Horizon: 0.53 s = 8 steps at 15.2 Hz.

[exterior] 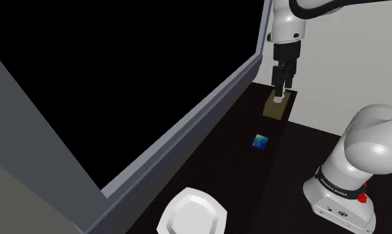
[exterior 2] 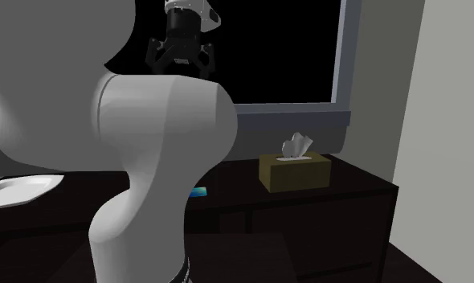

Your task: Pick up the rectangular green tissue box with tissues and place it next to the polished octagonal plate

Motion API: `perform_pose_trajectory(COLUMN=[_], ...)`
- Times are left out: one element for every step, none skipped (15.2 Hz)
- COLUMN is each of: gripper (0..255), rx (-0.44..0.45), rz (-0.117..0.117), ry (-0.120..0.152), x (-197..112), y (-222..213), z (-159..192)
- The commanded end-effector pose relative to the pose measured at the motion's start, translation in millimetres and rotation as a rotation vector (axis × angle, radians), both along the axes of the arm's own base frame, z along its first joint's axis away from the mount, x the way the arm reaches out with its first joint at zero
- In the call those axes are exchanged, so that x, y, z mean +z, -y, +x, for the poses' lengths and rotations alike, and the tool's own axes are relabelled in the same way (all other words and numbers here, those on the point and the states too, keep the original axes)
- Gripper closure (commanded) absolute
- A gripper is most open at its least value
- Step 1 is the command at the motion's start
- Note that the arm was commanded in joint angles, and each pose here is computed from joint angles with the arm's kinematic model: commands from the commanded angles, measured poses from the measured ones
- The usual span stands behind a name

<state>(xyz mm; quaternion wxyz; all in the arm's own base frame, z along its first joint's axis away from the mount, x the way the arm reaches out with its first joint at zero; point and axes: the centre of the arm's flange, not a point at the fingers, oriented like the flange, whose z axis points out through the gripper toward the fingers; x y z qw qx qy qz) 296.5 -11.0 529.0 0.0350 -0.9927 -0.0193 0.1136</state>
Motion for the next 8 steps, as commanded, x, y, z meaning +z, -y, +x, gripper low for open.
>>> perform_pose_trajectory(gripper=[0, 0, 0, 0, 0, 0, 0, 0], rx=[0.0, -0.018, -0.036, -0.054, -0.072, -0.09, -0.107, -0.125], rz=[0.0, 0.01, 0.02, 0.03, 0.04, 0.049, 0.059, 0.069], ry=[0.0, 0.018, 0.037, 0.055, 0.073, 0.092, 0.11, 0.129], x=[0, -4, -8, -12, -17, -21, -26, -31], y=[0, 14, 28, 41, 55, 69, 83, 96], z=[0, 1, 2, 2, 3, 3, 3, 3])
